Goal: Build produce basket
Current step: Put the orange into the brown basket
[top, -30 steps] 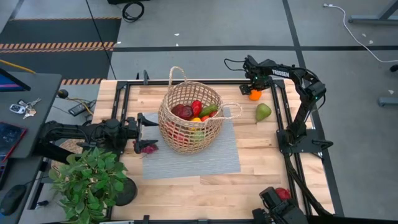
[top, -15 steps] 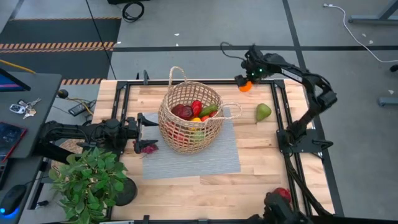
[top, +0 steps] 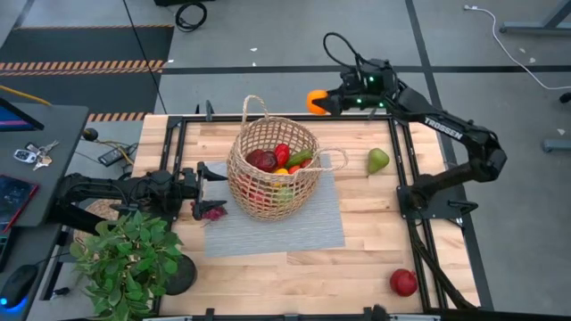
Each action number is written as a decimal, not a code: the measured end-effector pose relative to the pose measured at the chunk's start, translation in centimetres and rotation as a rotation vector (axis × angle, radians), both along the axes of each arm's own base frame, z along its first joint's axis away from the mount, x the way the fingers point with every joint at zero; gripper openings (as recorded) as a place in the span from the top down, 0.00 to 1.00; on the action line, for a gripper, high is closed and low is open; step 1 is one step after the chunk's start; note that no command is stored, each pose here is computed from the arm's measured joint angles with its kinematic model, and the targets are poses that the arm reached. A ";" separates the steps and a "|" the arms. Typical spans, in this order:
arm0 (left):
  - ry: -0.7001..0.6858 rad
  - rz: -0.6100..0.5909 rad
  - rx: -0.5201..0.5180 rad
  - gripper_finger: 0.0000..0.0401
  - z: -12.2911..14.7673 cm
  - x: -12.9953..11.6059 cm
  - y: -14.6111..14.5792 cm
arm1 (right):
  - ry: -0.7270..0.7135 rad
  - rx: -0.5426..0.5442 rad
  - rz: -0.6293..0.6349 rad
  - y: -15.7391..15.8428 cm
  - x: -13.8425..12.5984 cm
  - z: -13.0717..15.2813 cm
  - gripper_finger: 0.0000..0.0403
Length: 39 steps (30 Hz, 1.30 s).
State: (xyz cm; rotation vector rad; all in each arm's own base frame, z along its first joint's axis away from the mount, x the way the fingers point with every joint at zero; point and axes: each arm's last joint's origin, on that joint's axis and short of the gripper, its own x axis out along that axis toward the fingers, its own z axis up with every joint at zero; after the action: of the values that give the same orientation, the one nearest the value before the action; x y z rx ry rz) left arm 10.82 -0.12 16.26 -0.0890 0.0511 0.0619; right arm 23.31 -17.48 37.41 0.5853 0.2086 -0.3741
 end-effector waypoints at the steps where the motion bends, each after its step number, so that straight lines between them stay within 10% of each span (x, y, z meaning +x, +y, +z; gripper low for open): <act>1: 0.000 0.000 0.000 0.04 0.0 0.0 0.0 | -0.035 -0.004 0.025 0.5 0.3 0.4 0.25; 10: 0.000 0.000 0.000 0.04 0.0 0.0 0.0 | -0.201 -0.040 0.185 4.3 2.4 2.4 0.25; 26: 0.000 0.000 0.000 0.04 0.0 0.0 0.0 | -0.205 -0.687 0.292 10.4 5.7 3.3 0.25; 39: 0.000 0.000 0.000 0.04 0.0 0.0 0.0 | -0.124 -0.930 0.376 10.8 6.0 2.8 0.25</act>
State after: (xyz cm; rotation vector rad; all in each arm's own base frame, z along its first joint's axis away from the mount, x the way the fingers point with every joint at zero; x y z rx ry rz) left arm 10.82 -0.12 16.25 -0.0886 0.0515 0.0619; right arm 29.28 -6.64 40.24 -0.3484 0.0076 -0.0409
